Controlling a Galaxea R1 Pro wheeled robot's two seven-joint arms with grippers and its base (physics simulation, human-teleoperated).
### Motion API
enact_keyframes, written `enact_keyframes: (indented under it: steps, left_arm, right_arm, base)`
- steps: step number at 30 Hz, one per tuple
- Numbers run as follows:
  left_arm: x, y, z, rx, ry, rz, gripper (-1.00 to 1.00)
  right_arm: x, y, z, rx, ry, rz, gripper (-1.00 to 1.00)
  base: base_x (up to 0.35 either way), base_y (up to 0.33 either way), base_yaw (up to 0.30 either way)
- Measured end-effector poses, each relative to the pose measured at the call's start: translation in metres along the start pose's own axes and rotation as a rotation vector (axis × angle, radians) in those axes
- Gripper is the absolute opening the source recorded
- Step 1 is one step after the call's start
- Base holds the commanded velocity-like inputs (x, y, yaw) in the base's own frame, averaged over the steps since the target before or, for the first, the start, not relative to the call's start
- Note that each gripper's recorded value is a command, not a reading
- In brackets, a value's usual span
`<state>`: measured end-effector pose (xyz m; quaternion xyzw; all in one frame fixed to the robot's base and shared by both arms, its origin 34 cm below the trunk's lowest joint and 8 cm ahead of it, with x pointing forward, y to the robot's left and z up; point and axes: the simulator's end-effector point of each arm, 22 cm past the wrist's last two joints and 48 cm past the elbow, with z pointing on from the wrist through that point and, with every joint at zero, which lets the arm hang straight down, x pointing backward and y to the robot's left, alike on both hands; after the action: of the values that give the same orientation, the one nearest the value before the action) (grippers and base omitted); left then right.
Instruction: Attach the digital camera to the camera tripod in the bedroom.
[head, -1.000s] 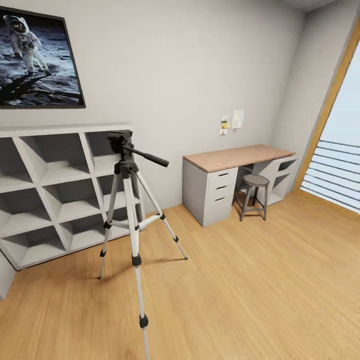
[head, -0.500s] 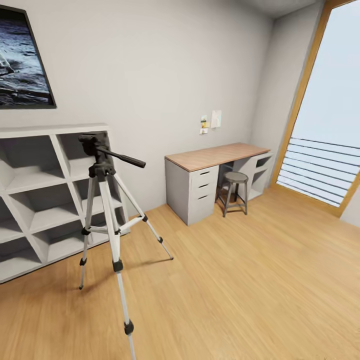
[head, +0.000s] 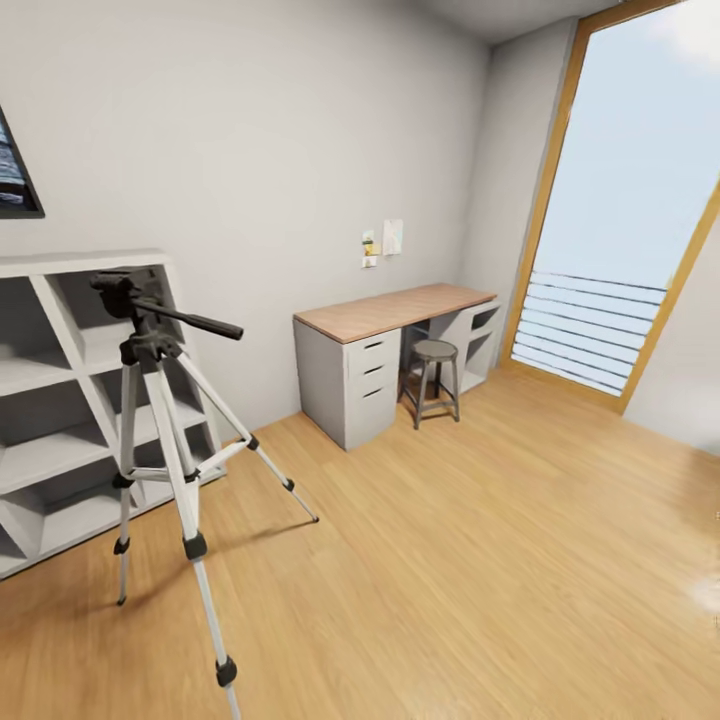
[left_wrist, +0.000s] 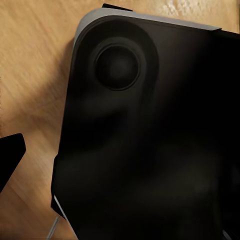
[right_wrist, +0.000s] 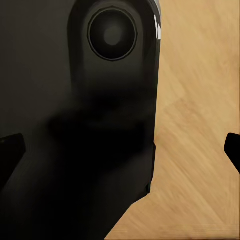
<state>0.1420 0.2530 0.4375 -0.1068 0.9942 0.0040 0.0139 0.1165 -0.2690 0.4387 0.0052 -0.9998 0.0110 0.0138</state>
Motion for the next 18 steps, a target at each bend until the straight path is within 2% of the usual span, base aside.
enact_keyframes:
  steps: [18]
  left_arm:
    - [0.0000,0.0001,0.0000,-0.001,0.000,0.000,1.00]
  right_arm:
    - [0.0001,0.0000,0.0000,0.000,0.001,0.000,1.00]
  base:
    - [0.000,0.000,-0.243]
